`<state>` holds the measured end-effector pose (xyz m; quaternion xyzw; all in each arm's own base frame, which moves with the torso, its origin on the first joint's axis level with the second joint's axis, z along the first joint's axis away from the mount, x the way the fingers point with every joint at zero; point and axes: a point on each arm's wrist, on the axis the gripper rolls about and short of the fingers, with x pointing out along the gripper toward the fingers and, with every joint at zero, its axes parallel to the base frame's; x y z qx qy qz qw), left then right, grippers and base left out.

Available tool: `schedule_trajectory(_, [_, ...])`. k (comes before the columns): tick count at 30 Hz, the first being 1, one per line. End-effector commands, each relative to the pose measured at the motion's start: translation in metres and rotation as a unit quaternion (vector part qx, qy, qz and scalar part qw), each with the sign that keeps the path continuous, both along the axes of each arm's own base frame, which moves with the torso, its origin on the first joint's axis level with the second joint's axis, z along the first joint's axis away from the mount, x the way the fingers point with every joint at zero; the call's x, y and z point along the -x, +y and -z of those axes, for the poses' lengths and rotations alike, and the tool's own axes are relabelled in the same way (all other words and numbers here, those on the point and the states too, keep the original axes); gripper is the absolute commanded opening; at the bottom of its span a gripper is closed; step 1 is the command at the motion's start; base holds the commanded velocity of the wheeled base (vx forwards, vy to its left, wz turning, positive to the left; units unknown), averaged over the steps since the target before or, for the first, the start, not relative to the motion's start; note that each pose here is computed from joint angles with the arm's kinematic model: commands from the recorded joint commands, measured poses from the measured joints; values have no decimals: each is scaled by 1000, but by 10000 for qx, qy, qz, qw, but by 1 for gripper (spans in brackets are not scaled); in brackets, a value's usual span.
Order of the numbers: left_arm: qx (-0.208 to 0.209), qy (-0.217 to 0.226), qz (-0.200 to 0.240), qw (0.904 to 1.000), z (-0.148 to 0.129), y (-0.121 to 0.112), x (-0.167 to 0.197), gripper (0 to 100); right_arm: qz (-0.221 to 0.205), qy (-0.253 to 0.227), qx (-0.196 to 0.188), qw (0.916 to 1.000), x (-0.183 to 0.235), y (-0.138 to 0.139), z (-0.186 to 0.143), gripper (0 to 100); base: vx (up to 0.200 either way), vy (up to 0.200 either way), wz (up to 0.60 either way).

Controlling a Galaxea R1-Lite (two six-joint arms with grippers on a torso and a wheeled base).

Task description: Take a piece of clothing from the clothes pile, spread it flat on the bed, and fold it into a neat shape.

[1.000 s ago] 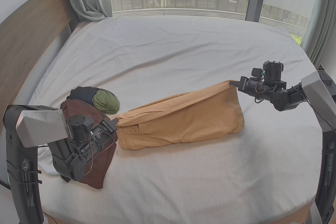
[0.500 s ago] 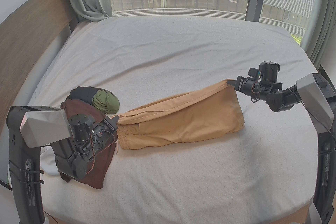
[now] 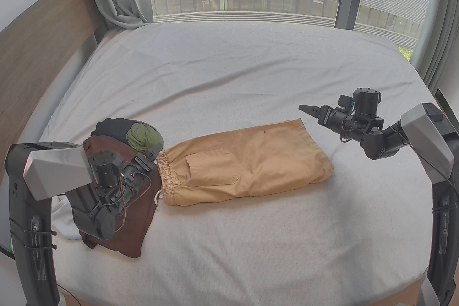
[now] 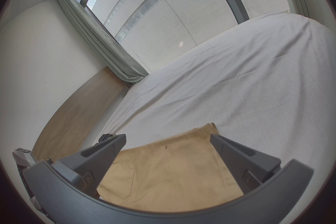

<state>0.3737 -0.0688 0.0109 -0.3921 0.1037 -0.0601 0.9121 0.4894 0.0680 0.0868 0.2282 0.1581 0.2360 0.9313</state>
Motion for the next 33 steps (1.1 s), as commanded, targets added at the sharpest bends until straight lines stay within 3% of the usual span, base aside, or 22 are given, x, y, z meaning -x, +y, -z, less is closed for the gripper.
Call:
schedule_trajectory(1, [9,-84,66,9999,-22,0,16,100,-102,31,10,9999,27,5,-19,100,0,0,0])
schedule_trajectory(11, [-228,-231,500,9982,-51,-2,39,100,-237,252,-20,9994,102,-2,-8,100,0,0,0])
schedule_trajectory(16, [-826,-360,647,9938,-56,-3,52,100,-285,152,-264,9991,130,-9,13,100,0,0,0])
schedule_trajectory(21, [-1613,-443,731,9832,-51,-1,58,100,-422,265,-286,9983,137,-7,32,100,0,0,0])
schedule_trajectory(28, [-2761,-549,616,9576,-40,6,60,100,-460,470,-274,9975,135,-4,47,100,0,0,0])
schedule_trajectory(33, [-3074,-457,719,9478,-33,8,64,100,-444,641,-266,9966,134,-5,57,100,0,0,0])
